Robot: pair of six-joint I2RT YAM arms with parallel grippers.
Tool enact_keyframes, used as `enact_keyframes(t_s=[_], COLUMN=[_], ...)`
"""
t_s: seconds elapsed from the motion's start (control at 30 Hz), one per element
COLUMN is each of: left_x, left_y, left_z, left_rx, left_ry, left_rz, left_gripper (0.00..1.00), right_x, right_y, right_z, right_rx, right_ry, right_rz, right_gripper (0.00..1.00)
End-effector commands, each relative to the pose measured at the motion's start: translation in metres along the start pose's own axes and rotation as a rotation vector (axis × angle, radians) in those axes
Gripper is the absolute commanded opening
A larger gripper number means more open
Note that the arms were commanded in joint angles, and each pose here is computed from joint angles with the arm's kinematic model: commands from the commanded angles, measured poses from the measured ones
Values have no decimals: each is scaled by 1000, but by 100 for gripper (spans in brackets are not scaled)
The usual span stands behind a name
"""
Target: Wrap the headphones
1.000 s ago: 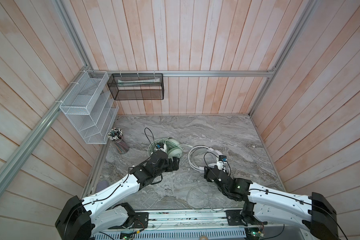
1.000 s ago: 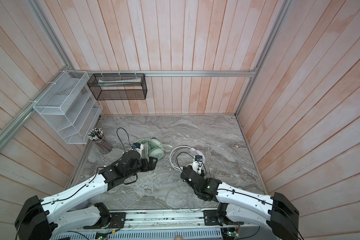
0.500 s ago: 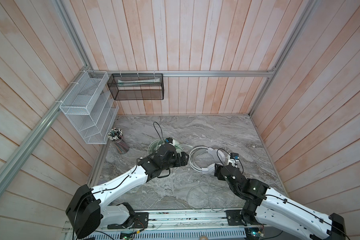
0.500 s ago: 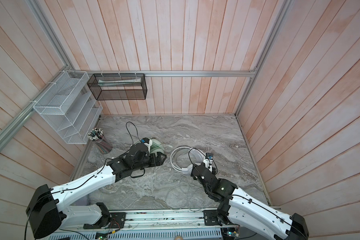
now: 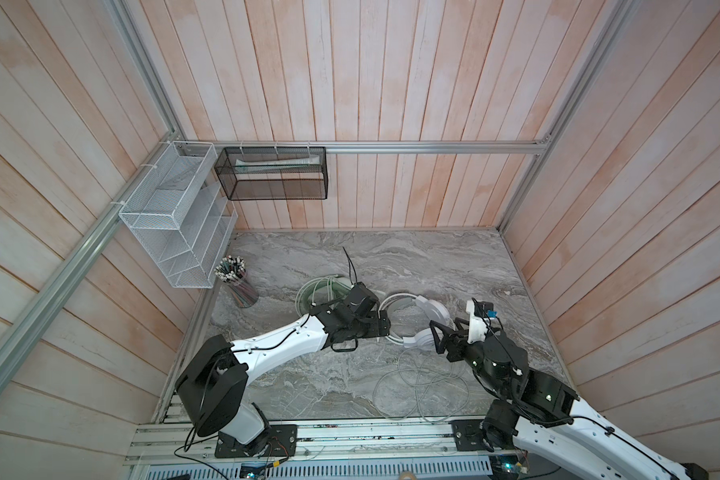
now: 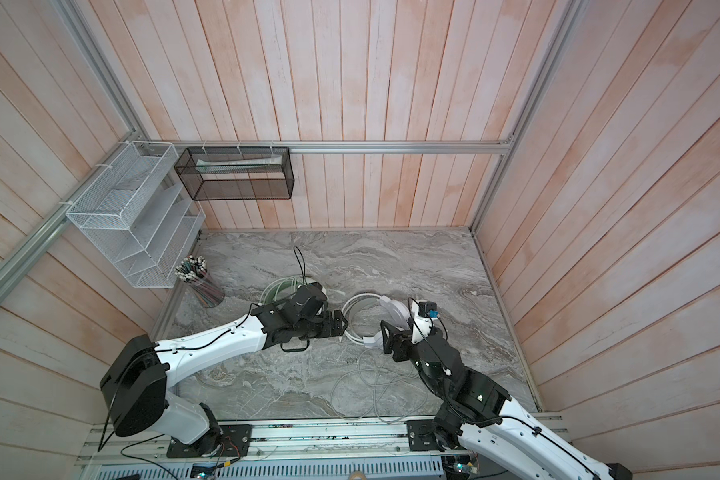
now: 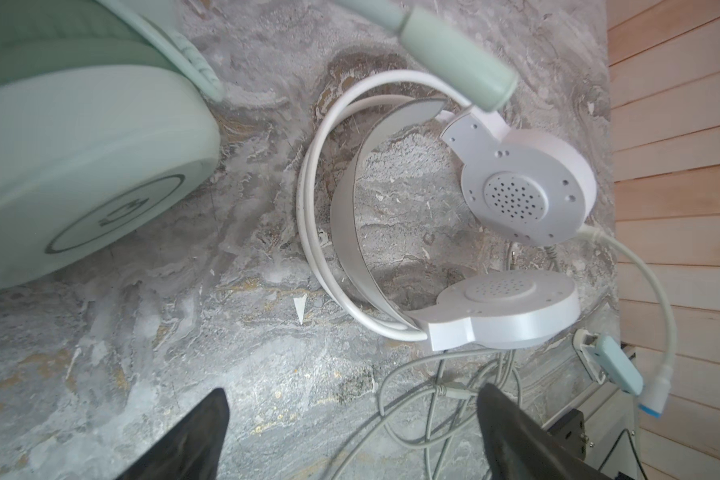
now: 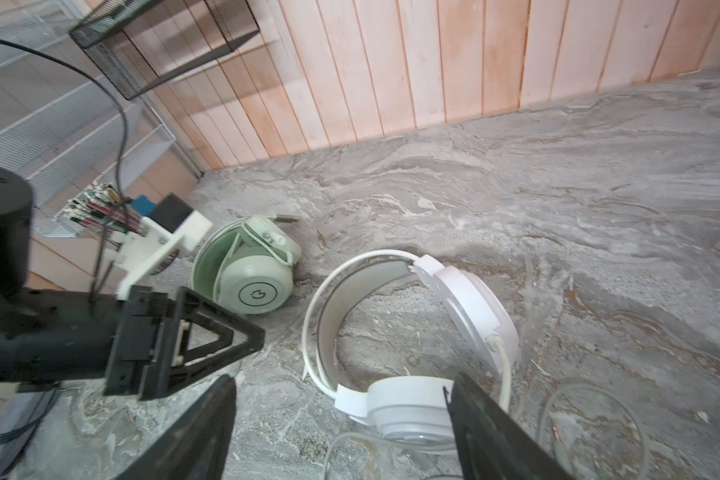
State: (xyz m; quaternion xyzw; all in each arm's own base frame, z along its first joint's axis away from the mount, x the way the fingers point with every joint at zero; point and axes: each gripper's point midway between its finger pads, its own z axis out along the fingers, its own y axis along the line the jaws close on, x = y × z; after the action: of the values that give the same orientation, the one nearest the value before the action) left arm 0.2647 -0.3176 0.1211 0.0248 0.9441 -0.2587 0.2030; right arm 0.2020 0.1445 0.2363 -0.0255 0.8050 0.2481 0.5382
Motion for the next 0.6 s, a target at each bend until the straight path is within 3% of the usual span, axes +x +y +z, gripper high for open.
enact_keyframes(t_s=[0.0,0.13,0.27,0.57], left_x=[-4,-7,-10,-17], left_y=[-1,3,5,9], left_z=[10,30,47,74], left_rx=[-30,-86,-125,-184], left_ry=[9,30,54,61], left_rz=[7,29,55,89], left_gripper=[93,93,86,85], right_x=[-3,-4,-6,-8], right_y=[14,18,18,21], right_z=[-3,-4,-7,-10], right_rx=[-85,-102,-114,-141], right_ry=[-5,-4,-17,-38], right_rz=[-28,-33,-27,-25], right_gripper=[82,82,81,81])
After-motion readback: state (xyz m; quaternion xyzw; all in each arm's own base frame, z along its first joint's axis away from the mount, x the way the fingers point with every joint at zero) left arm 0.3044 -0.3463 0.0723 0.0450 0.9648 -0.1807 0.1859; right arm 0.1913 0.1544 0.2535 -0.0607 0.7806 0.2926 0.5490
